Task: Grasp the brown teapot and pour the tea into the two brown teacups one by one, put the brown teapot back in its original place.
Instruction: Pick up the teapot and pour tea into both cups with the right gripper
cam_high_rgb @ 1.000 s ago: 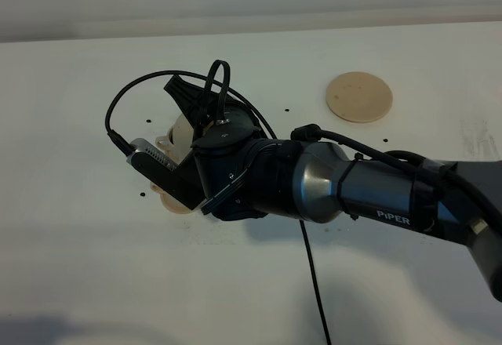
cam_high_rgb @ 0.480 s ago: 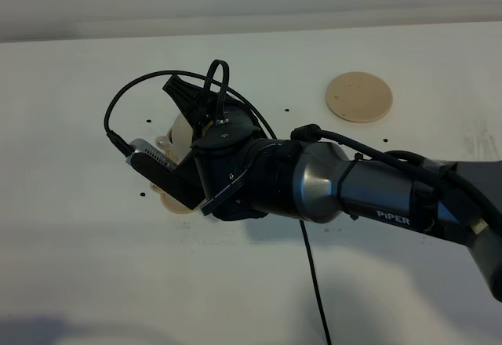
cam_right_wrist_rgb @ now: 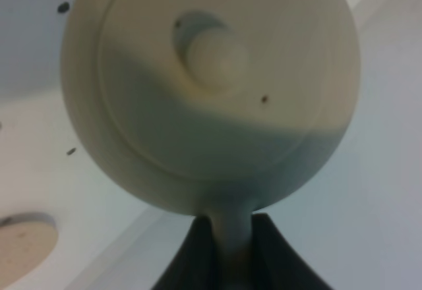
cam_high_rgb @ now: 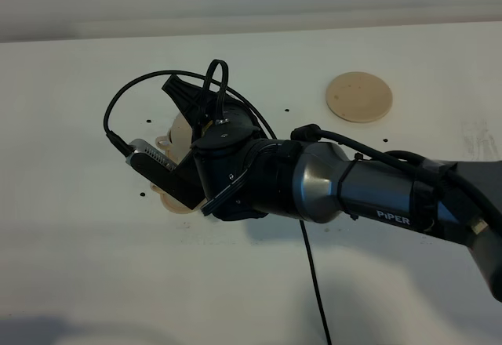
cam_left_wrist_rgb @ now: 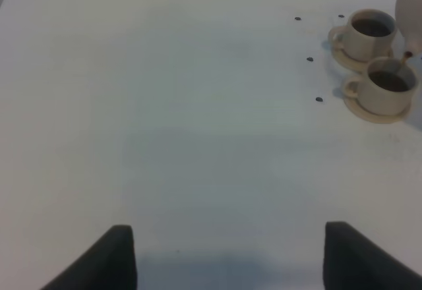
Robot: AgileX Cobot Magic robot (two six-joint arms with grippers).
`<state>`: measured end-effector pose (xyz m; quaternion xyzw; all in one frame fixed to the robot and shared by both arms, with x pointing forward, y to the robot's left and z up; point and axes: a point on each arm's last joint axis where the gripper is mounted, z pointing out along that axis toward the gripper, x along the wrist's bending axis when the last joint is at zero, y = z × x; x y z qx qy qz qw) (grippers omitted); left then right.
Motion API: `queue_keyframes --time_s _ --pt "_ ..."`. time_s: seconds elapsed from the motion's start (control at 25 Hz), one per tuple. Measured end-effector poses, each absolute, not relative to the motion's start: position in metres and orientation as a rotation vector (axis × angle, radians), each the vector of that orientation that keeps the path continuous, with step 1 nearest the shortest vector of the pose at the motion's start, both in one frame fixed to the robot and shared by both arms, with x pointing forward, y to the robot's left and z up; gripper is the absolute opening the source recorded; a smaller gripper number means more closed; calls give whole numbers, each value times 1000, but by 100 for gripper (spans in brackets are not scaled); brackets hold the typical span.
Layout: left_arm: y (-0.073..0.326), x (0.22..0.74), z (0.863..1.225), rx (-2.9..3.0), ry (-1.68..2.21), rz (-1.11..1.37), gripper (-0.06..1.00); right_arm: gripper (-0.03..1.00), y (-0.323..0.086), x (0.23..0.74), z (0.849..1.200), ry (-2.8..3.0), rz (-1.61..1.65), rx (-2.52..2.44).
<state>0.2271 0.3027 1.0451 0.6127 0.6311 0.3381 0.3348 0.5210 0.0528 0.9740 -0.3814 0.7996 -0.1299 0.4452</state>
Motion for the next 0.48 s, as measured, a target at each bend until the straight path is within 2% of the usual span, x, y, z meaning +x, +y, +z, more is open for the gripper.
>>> queue_keyframes --time_s 0.48 --pt "303 227 1045 1599 1647 882 57 9 53 521 974 1980 -322 -946"
